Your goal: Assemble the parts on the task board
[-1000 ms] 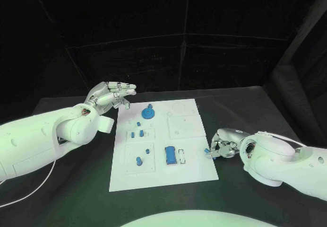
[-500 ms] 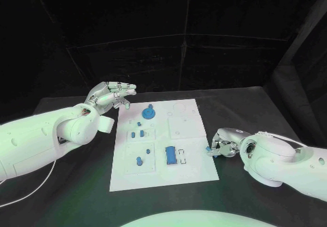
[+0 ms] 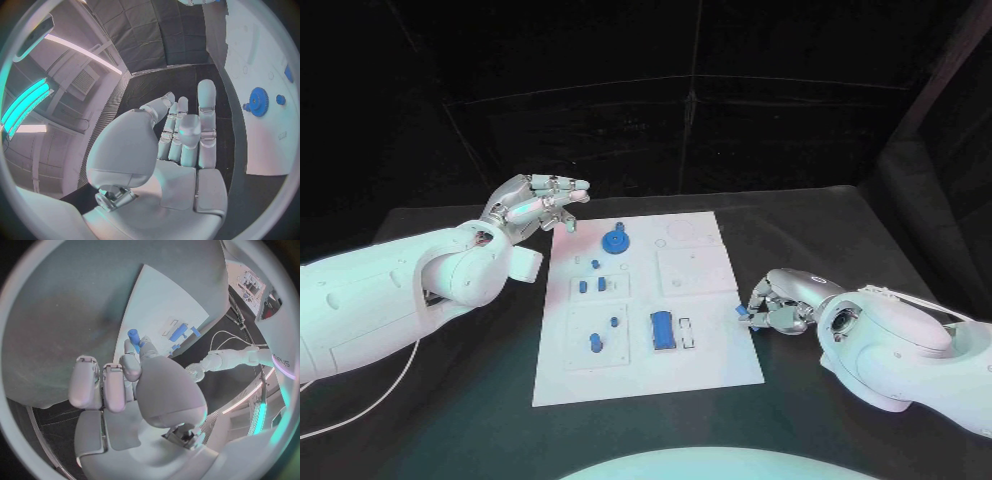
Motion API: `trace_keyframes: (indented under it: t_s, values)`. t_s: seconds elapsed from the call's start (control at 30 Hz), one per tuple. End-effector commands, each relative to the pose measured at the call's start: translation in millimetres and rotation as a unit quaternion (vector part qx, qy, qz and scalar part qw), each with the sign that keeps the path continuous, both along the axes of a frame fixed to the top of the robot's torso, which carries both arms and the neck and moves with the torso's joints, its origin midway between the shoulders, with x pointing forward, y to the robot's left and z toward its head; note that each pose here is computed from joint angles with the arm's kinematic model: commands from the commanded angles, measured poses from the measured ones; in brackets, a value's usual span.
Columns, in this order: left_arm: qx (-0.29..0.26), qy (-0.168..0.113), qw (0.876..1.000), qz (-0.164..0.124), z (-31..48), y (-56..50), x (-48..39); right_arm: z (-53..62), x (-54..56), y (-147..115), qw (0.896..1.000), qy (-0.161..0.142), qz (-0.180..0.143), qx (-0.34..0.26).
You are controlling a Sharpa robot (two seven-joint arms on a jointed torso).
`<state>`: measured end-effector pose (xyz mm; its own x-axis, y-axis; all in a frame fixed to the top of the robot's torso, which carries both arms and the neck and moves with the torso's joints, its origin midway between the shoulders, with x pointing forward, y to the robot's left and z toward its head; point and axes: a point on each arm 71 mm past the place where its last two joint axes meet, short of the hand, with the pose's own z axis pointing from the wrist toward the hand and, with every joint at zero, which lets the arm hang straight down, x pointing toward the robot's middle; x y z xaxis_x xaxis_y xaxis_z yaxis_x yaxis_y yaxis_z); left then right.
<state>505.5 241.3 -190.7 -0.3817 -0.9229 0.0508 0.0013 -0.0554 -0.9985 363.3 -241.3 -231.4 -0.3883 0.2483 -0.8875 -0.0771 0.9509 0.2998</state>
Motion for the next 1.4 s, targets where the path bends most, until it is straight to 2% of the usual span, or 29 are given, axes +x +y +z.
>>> trace_keyframes:
  t_s: [0.03,0.3,0.43,0.73,1.4]
  values:
    - [-0.003,-0.002,1.000,-0.004,0.9,-1.0,0.0,3.1,0.9,11.2,0.999,-0.010,-0.003,0.045]
    - [-0.004,-0.001,1.000,-0.007,1.0,-3.2,-0.4,-9.6,6.8,43.3,0.995,0.053,0.005,0.086]
    - [-0.004,-0.001,1.000,-0.008,1.0,-3.7,-0.5,-14.3,9.8,56.1,0.993,0.073,0.007,0.095]
    - [-0.004,-0.001,1.000,-0.008,1.1,-3.7,-0.9,-19.6,14.4,72.5,0.991,0.087,0.011,0.097]
    - [-0.004,0.000,1.000,-0.008,1.0,-3.3,-0.6,-22.3,14.1,82.0,0.991,0.100,0.028,0.081]
